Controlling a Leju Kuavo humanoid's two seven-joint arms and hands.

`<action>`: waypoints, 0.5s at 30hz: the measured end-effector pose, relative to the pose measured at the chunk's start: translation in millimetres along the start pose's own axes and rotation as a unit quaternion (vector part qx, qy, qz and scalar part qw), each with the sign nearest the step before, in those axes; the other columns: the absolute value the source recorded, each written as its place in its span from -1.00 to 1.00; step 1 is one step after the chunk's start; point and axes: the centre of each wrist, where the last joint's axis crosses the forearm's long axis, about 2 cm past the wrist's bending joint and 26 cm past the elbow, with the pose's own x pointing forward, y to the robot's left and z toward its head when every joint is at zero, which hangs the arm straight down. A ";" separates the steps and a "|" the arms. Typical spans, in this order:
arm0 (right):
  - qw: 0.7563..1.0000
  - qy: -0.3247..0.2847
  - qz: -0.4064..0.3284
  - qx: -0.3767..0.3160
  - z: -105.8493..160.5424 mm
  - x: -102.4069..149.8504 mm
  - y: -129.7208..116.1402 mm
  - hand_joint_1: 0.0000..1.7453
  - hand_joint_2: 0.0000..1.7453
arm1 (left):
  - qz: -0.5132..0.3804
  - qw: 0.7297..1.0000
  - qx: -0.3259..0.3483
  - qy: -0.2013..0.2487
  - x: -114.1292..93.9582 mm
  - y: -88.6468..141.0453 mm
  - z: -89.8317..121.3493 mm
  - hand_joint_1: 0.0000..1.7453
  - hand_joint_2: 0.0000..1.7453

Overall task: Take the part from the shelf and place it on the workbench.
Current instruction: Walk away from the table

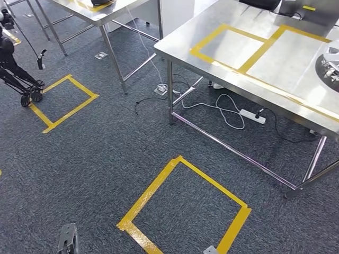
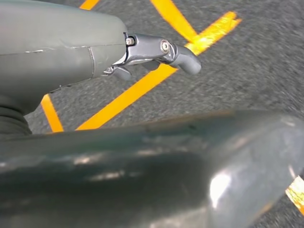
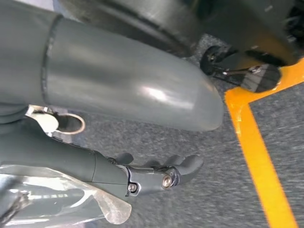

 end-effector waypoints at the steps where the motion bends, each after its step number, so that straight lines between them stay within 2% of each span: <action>1: 1.000 0.000 0.000 0.001 0.1 0.0 0.3 -1.00 -1.00 | 0.000 1.000 -0.001 -0.001 0.7 -0.4 0.1 -1.00 -1.00; 15: 1.000 -0.002 0.005 0.005 -0.2 2.4 -0.3 -1.00 -1.00 | 0.000 1.000 -0.004 -0.003 1.3 -1.8 0.5 -1.00 -1.00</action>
